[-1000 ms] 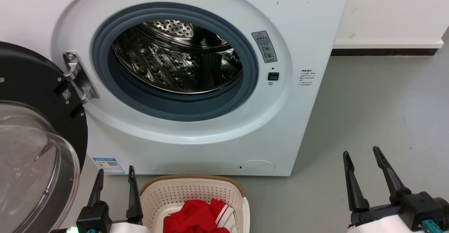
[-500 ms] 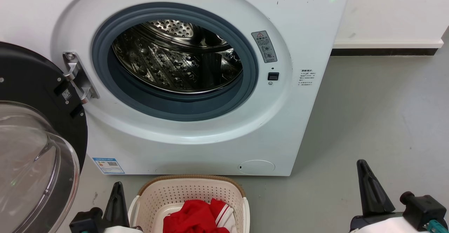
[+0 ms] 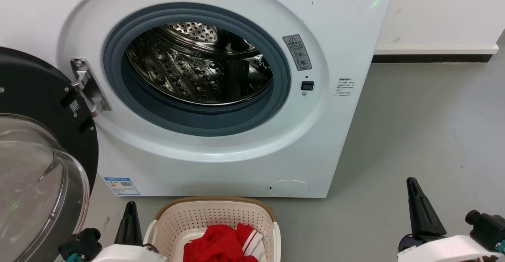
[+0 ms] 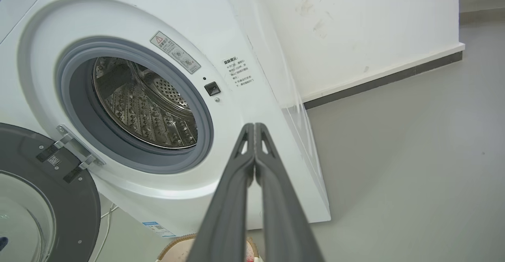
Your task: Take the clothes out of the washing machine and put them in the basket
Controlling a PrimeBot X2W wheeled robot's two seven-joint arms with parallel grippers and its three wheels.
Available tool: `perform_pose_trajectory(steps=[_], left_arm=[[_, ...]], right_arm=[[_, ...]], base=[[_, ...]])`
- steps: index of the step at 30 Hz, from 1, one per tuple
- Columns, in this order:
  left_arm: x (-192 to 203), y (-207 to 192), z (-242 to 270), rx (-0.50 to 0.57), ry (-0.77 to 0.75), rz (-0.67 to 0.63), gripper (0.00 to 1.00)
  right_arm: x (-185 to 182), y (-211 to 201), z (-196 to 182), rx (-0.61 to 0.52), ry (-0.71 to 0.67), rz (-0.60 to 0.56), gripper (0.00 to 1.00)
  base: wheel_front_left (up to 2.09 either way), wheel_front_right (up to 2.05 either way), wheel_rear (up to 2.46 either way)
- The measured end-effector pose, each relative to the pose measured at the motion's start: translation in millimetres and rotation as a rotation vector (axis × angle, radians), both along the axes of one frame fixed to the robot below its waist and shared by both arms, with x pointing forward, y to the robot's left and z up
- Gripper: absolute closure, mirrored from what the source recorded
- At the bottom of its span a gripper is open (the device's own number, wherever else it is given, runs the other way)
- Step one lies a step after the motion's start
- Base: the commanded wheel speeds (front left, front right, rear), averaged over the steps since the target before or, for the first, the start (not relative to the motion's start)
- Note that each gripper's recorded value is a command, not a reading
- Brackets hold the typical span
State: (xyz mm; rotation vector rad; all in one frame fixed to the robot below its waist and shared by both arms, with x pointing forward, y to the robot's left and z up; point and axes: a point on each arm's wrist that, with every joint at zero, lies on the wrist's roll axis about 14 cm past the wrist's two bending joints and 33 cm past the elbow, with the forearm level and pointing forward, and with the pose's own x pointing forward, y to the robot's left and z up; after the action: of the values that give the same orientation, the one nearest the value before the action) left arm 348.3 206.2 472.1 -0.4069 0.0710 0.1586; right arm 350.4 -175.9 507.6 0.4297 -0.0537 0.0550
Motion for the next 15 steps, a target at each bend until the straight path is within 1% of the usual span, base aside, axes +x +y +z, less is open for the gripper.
perform_pose_trajectory(steps=[15], left_arm=[[8.3,-0.6,-0.2,-0.249,-0.004,0.008,1.0]], right_arm=[[8.7,-7.8,-2.2,0.238,0.033,-0.019,1.0]], base=[[0.0,0.0,0.0]])
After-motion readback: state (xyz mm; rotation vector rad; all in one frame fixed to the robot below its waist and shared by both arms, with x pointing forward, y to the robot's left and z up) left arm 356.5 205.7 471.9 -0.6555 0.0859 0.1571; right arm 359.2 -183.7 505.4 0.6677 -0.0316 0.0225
